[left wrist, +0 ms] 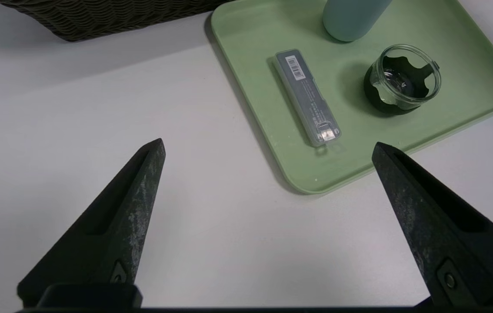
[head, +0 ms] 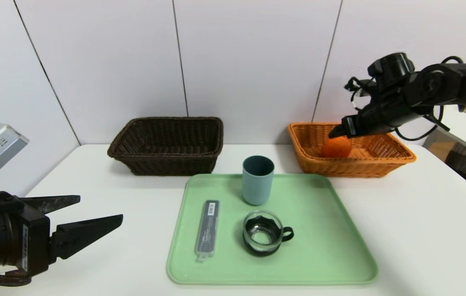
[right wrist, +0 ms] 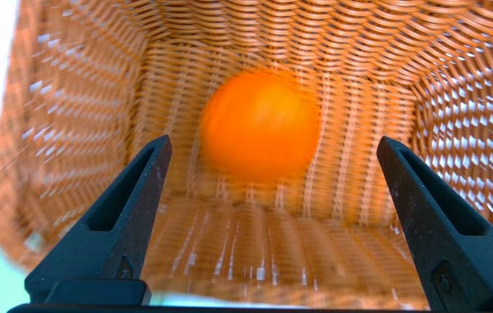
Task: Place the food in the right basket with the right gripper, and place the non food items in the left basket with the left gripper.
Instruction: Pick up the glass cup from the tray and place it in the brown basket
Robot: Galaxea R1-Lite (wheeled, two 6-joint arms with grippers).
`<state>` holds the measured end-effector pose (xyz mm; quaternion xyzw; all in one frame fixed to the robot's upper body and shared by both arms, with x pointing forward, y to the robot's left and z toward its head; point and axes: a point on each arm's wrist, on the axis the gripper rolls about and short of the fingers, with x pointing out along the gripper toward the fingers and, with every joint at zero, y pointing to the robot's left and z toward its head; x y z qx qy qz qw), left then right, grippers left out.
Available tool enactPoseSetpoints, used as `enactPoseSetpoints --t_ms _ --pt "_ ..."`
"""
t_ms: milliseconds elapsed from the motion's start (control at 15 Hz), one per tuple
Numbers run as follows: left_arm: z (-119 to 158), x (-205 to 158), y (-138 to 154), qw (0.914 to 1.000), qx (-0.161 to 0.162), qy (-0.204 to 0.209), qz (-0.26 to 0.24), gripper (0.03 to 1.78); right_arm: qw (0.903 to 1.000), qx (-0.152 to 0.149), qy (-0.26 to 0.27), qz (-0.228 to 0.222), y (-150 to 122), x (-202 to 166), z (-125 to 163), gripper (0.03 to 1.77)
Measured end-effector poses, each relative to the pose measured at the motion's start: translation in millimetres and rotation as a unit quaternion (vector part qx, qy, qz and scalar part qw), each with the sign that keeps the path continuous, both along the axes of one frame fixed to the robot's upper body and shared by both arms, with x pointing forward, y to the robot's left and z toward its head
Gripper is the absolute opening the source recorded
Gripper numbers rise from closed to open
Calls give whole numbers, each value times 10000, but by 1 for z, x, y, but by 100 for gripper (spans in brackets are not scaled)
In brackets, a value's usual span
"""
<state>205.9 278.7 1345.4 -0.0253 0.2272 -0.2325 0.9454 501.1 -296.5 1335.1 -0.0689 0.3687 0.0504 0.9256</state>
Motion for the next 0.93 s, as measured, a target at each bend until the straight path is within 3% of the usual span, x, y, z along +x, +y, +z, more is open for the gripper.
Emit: enactPoseSetpoints --t_ms 267,533,933 --pt "0 0 0 10000 -4 -13 5 169 9986 220 -378 294 -1 -48 44 167" --pt "1 0 0 10000 -12 -30 11 169 9932 520 -895 539 -8 -119 88 168" --pt "0 -4 2 10000 -31 -53 11 169 9873 870 -1153 658 -18 -226 94 169"
